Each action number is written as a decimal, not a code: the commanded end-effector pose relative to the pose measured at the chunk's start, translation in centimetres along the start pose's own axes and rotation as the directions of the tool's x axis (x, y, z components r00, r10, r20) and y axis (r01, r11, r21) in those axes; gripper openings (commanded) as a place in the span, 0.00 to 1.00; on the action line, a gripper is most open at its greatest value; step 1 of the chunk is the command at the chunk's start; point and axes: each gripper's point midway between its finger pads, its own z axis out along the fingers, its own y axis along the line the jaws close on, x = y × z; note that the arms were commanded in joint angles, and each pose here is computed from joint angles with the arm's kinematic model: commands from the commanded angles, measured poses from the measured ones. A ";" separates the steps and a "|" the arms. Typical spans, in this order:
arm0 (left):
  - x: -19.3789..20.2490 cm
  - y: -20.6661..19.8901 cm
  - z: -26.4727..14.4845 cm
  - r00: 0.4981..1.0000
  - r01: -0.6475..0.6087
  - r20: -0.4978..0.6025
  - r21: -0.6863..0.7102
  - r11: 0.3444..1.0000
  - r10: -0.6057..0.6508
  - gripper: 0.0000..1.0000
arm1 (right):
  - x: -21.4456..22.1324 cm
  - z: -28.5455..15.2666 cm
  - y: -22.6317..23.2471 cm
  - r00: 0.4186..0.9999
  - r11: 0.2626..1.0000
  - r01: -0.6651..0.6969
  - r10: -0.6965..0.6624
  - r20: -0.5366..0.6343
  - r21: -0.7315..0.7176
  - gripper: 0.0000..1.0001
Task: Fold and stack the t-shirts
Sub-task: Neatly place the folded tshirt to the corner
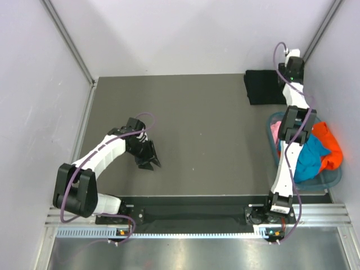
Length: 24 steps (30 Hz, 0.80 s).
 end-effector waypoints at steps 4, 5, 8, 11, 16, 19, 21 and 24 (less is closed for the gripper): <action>-1.5 -2.6 -3.2 0.981 -0.160 0.129 0.089 0.983 0.148 0.46 | -13.3 -15.0 -2.4 0.980 0.983 -0.174 0.178 0.087 -0.055 0.71; -1.5 -2.6 -3.3 0.976 -0.176 0.143 0.089 0.980 0.162 0.46 | -11.8 -16.3 0.0 0.985 0.980 -0.165 0.169 0.028 -0.110 0.71; -1.8 -3.3 -4.2 0.960 -0.223 0.202 0.118 0.968 0.196 0.47 | -12.0 -21.9 3.7 0.987 0.960 -0.155 0.158 -0.005 -0.232 0.74; -2.1 -3.8 -5.2 0.940 -0.259 0.264 0.136 0.956 0.217 0.48 | -10.1 -27.9 9.0 0.989 0.911 -0.145 0.128 -0.070 -0.387 0.76; -3.1 -5.4 -6.3 0.910 -0.290 0.359 0.197 0.937 0.206 0.56 | -7.2 -38.0 14.9 0.969 0.748 -0.248 0.191 -0.159 -0.616 0.82; -4.0 -6.6 -6.7 0.894 -0.296 0.411 0.244 0.924 0.178 0.61 | -3.7 -42.6 17.4 0.945 0.659 -0.325 0.241 -0.219 -0.678 0.93; -4.6 -6.9 -6.6 0.890 -0.284 0.429 0.251 0.925 0.157 0.63 | 0.4 -44.9 17.7 0.915 0.625 -0.404 0.273 -0.298 -0.668 1.00; -5.4 -6.8 -6.5 0.879 -0.264 0.458 0.246 0.933 0.128 0.65 | 3.9 -47.1 17.6 0.850 0.530 -0.523 0.389 -0.356 -0.668 1.00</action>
